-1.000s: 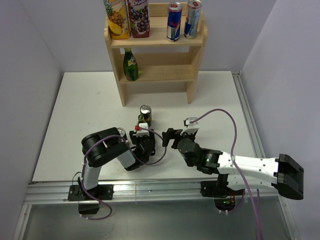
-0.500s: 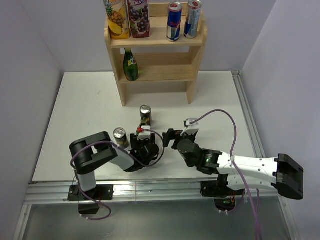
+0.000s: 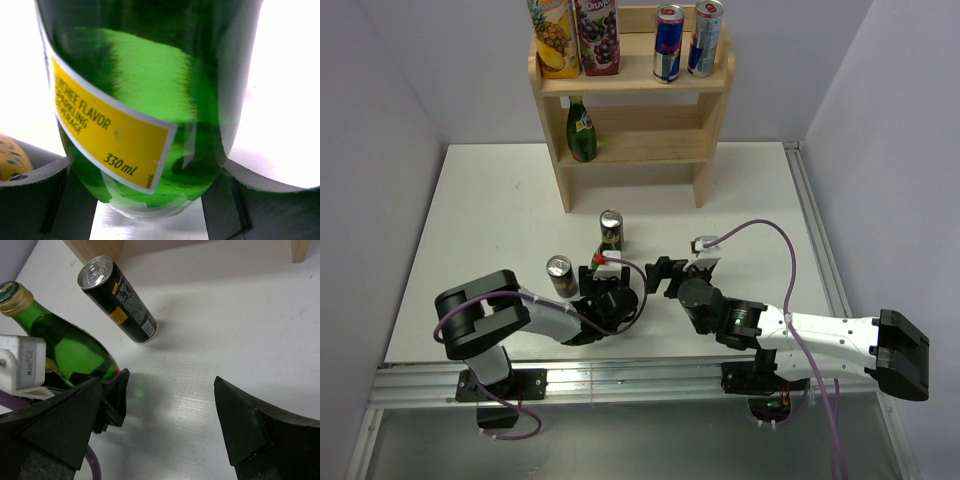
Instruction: Place and organize the beverage onto the shelf
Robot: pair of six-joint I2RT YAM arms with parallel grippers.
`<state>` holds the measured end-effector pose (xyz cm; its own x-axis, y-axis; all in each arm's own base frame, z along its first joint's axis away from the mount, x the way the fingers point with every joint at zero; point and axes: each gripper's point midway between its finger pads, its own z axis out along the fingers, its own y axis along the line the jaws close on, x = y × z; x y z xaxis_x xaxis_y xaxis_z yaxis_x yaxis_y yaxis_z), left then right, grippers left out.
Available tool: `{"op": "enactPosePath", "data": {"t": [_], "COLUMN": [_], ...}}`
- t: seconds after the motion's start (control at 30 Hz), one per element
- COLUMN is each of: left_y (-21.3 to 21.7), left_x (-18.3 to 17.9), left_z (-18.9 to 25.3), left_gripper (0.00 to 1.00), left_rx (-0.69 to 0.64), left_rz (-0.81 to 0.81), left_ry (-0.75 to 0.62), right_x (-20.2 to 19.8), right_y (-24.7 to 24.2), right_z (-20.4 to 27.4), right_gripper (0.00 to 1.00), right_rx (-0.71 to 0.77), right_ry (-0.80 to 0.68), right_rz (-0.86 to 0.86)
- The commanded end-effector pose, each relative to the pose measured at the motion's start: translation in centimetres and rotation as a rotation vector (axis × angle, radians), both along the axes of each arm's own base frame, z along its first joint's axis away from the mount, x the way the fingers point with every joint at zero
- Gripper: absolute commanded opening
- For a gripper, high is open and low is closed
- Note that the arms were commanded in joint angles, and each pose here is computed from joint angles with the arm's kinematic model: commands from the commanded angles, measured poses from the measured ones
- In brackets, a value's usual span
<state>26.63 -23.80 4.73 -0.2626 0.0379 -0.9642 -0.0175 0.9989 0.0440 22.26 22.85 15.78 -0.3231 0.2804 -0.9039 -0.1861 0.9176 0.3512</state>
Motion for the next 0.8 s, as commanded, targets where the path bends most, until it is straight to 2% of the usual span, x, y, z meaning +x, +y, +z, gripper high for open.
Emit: {"op": "enactPosePath", "data": {"t": [0.0,0.27,0.4,0.6,0.77], "left_y": [-1.3,-0.4,-1.2,-3.6,-3.9], "left_x": [0.8,0.7,1.0,3.0,6.0], "left_z": [6.6,8.2,10.8,16.1,20.2], "left_gripper": [0.0,0.0,0.0,0.0,0.0], "left_rx": [-0.157,-0.162,-0.156,-0.184,-0.203], "left_rz": [0.055,0.064,0.02,-0.079,-0.082], "left_ry": [-0.137,-0.174,-0.207,-0.257,-0.316], "right_x": [0.0,0.1,0.2,0.4,0.4], "right_y": [0.3,0.7,0.6,0.4,0.1], "right_z": [0.2,-0.2,-0.1,0.2,0.6], "right_gripper": [1.0,1.0,1.0,1.0,1.0], "right_rx": [0.042,0.031,0.028,0.021,0.023], "right_ry": [-0.01,-0.004,-0.007,-0.015,-0.022], "right_rz": [-0.011,-0.007,-0.013,-0.024,-0.032]}}
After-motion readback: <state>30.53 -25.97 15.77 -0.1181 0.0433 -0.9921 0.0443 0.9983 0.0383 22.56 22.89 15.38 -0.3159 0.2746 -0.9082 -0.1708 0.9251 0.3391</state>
